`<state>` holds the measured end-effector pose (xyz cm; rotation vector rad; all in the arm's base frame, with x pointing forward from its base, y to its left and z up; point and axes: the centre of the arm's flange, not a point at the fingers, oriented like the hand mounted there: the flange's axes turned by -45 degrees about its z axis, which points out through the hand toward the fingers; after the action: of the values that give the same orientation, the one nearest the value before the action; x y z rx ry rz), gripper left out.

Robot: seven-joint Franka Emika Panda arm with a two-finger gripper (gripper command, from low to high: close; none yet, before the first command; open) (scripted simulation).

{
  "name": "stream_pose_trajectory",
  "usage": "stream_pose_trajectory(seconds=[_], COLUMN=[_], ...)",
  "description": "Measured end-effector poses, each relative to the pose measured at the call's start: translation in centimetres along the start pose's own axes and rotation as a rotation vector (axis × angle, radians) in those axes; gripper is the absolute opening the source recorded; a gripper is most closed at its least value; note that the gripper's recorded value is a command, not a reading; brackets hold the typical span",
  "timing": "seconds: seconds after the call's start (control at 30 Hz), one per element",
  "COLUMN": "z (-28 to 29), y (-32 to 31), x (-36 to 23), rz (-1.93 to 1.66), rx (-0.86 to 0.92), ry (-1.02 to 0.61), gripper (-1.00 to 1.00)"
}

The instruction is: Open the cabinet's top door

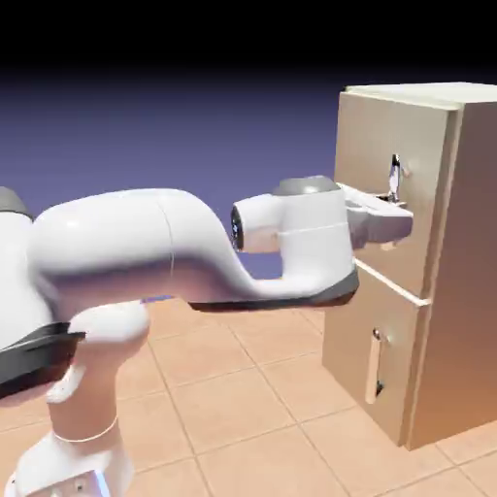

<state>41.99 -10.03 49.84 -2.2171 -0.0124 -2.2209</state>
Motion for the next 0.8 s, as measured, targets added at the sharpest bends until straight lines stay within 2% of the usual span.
stream_pose_trajectory(seconds=[0.8], z=[-9.0], y=[-9.1], x=[0.1], rz=[0.003], rx=[-0.469], ry=[-0.003], gripper=[-1.0])
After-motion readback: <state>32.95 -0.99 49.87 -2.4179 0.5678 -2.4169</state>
